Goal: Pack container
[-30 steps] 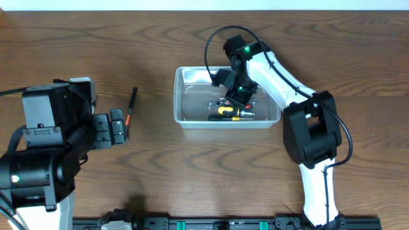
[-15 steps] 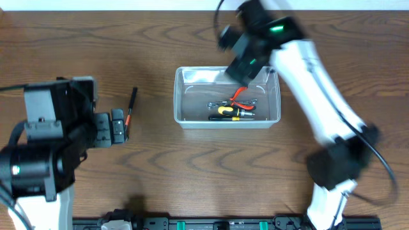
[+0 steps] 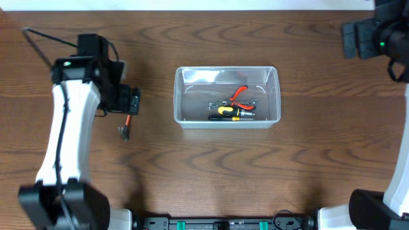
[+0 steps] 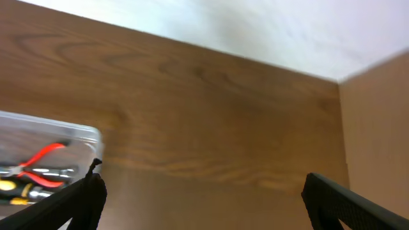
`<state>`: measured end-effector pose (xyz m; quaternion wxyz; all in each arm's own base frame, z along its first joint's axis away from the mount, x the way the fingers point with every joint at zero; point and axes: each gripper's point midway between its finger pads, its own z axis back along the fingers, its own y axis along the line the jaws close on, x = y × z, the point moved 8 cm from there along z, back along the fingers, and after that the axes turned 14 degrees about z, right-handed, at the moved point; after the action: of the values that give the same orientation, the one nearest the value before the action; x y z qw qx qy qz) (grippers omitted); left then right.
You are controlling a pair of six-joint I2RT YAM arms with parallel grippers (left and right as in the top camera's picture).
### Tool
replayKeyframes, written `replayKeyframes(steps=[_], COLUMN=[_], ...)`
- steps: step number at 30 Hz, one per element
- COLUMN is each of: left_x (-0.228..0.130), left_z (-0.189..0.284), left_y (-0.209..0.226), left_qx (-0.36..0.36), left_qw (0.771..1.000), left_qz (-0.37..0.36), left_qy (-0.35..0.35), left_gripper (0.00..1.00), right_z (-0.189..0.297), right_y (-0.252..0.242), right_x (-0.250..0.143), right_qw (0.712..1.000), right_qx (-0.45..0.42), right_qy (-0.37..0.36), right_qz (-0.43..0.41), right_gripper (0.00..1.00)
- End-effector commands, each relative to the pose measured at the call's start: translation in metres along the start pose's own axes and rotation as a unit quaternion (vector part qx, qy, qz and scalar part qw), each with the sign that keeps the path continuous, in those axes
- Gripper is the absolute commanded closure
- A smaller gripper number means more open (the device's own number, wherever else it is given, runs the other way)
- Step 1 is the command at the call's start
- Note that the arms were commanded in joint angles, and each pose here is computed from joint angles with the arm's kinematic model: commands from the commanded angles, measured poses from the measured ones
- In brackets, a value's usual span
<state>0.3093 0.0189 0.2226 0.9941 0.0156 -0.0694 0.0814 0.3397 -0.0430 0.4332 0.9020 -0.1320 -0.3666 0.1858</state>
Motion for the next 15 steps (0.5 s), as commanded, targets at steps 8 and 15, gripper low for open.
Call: replayKeyframes(steps=[8,15], left_x=[-0.024,-0.037], left_z=[-0.076,-0.103], left_y=[0.000,0.000], left_qx=[0.005,0.005], left_qw=[1.000,1.000], left_qz=[-0.014,-0.014], left_qy=[0.027,0.023], left_gripper=[0.02,0.02], right_z=[-0.011,-0.011], right_y=[-0.017,-0.017], right_x=[-0.013,-0.013], right_qw=[0.998,0.998], right_qx=[-0.002,-0.002], right_qy=[0.019,0.019], right_qz=[-0.059,-0.059], right_gripper=[0.01,0.01])
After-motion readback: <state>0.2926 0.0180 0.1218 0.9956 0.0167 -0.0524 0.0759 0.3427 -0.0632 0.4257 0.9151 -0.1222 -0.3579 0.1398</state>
